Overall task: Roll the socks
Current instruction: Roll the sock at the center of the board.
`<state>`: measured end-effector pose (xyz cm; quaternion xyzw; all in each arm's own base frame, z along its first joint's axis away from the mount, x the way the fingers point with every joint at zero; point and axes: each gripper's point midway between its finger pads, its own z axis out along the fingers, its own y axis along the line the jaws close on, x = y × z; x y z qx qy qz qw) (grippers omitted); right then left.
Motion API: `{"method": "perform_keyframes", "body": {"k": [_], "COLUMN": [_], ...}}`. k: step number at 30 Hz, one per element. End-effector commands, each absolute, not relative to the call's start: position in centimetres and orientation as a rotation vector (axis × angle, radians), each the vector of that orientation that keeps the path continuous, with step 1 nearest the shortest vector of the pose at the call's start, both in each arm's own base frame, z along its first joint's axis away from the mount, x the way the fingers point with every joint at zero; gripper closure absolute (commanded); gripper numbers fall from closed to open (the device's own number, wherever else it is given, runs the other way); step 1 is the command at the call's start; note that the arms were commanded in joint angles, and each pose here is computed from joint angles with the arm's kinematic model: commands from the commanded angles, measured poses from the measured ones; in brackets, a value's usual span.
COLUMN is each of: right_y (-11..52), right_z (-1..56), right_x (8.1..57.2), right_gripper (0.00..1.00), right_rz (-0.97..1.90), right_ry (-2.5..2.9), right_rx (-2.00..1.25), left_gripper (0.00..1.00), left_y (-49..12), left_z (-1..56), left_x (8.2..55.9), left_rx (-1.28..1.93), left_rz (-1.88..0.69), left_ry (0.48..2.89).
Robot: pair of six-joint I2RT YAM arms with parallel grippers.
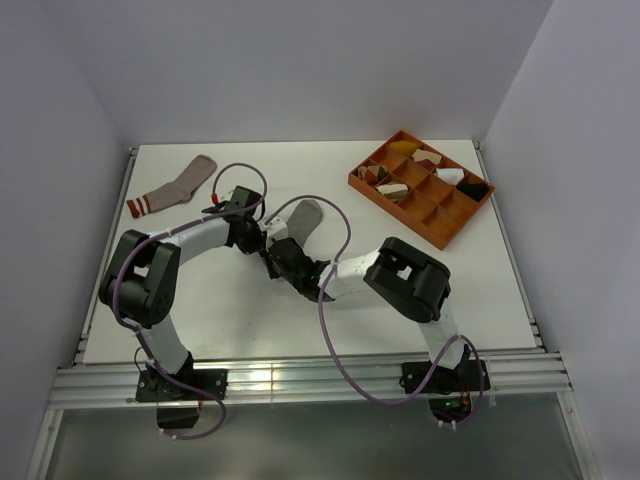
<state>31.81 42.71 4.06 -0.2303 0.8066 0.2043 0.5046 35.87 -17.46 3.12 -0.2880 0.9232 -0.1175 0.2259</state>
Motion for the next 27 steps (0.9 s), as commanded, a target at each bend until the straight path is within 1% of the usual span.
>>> {"method": "perform_keyframes", "body": {"k": [1, 3, 5, 7, 8, 10, 11, 12, 13, 14, 15, 16, 19, 22, 27], "right_y": [42.7, 42.2, 42.0, 41.2, 41.1, 40.1, 40.1, 40.0, 39.4, 39.4, 39.7, 39.1, 38.6, 38.7, 37.7], "right_z": [3.2, 2.4, 2.2, 1.8, 2.1, 1.5, 1.9, 1.4, 1.3, 1.1, 1.1, 1.4, 1.5, 1.7, 1.6], "right_x": [32.0, 31.6, 31.3, 31.2, 31.2, 31.0, 31.0, 30.2, 30.8, 30.7, 29.9, 30.8, 31.3, 31.1, 31.8], "right_gripper": [0.93, 1.0, 1.0, 1.0, 1.0, 1.0, 1.0, 1.0, 1.0, 1.0, 1.0, 1.0, 1.0, 1.0, 1.0], "right_rz": [0.461, 0.459, 0.486, 0.523, 0.551, 0.643, 0.698, 0.761, 0.801, 0.855, 0.948, 0.994, 1.062, 1.134, 1.287], "right_ry": [1.983, 2.019, 2.046, 2.08, 2.089, 2.143, 2.15, 2.183, 2.205, 2.233, 2.255, 2.252, 2.282, 2.315, 2.362], "right_rx": [-0.527, -0.522, -0.518, -0.479, -0.466, -0.416, -0.379, -0.392, -0.364, -0.338, -0.357, -0.301, -0.286, -0.282, -0.168], "left_gripper": [1.0, 1.0, 0.99, 0.95, 0.87, 0.76, 0.65, 0.58, 0.45, 0.4, 0.37, 0.36, 0.36, 0.39, 0.4], "left_y": [-17.9, -17.9, -18.1, -18.2, -18.2, -17.9, -17.6, -17.5, -17.4, -17.3, -17.2, -17.3, -17.3, -17.4, -18.6], "left_z": [2.0, 2.0, 2.3, 2.6, 3.5, 4.1, 4.9, 5.3, 6.0, 6.4, 6.6, 7.3, 7.9, 7.4, 6.8], "left_x": [33.9, 34.0, 34.1, 34.2, 34.5, 34.8, 35.1, 35.3, 35.5, 35.7, 35.8, 35.9, 36.1, 35.7, 36.1], "left_rx": [-0.803, -0.81, -0.81, -0.808, -0.814, -0.817, -0.819, -0.82, -0.819, -0.823, -0.824, -0.812, -0.793, -0.78, -0.745], "left_rz": [-0.324, -0.331, -0.354, -0.38, -0.401, -0.416, -0.432, -0.441, -0.469, -0.485, -0.501, -0.543, -0.588, -0.613, -0.708], "left_ry": [2.61, 2.607, 2.598, 2.575, 2.544, 2.502, 2.472, 2.452, 2.418, 2.396, 2.379, 2.344, 2.29, 2.285, 2.265]}}
